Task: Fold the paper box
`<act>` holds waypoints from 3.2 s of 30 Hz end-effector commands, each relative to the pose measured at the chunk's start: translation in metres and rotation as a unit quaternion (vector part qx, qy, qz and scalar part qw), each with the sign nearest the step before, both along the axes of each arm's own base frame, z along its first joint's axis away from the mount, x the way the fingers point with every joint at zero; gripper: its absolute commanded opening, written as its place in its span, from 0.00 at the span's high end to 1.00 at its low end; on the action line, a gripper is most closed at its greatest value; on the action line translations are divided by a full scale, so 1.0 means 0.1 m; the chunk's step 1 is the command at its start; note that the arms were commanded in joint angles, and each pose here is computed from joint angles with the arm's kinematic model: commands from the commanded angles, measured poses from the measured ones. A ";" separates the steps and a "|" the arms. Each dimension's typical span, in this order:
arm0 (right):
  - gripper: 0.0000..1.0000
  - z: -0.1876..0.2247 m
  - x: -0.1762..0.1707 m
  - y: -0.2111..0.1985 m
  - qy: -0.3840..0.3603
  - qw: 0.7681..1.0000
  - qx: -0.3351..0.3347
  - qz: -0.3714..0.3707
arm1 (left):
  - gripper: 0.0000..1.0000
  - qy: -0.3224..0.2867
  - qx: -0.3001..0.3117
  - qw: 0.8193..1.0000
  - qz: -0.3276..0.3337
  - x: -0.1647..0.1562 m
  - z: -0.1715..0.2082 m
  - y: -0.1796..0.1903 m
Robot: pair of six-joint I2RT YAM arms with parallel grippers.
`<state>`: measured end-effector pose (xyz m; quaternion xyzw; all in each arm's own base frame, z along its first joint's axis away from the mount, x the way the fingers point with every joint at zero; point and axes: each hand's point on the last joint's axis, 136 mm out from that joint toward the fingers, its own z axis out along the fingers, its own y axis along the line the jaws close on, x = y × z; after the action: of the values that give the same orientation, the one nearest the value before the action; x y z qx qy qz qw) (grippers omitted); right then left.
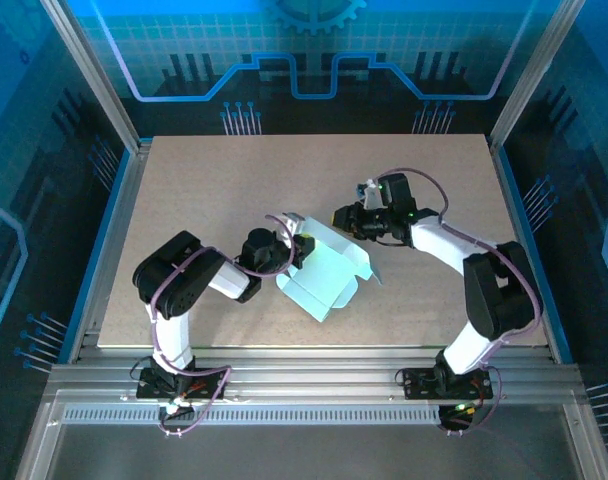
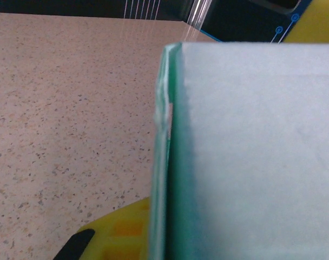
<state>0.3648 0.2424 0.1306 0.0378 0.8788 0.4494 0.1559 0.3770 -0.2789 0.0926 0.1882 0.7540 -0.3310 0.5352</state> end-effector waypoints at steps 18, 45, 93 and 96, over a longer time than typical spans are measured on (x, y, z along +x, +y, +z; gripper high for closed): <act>0.79 -0.32 -0.44 0.54 0.061 0.995 0.021 0.073 | 1.00 0.019 -0.040 0.998 0.036 0.20 0.30 -0.01; 0.30 0.69 0.06 -0.99 -0.116 0.985 -0.053 -0.113 | 1.00 0.118 0.009 0.988 0.102 0.16 0.22 0.39; 0.51 1.23 -0.04 -0.24 -0.156 0.968 0.169 -0.095 | 1.00 0.248 -0.256 0.932 0.067 0.40 0.84 0.03; 0.57 1.16 -0.05 -0.26 -0.151 0.971 0.157 -0.103 | 1.00 0.247 -0.260 0.931 0.073 0.40 0.85 0.06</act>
<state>0.3596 0.2130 0.2525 0.0832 0.7424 0.5776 0.3290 0.4201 -0.2673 0.1543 -0.1195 0.7837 -0.4838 0.3709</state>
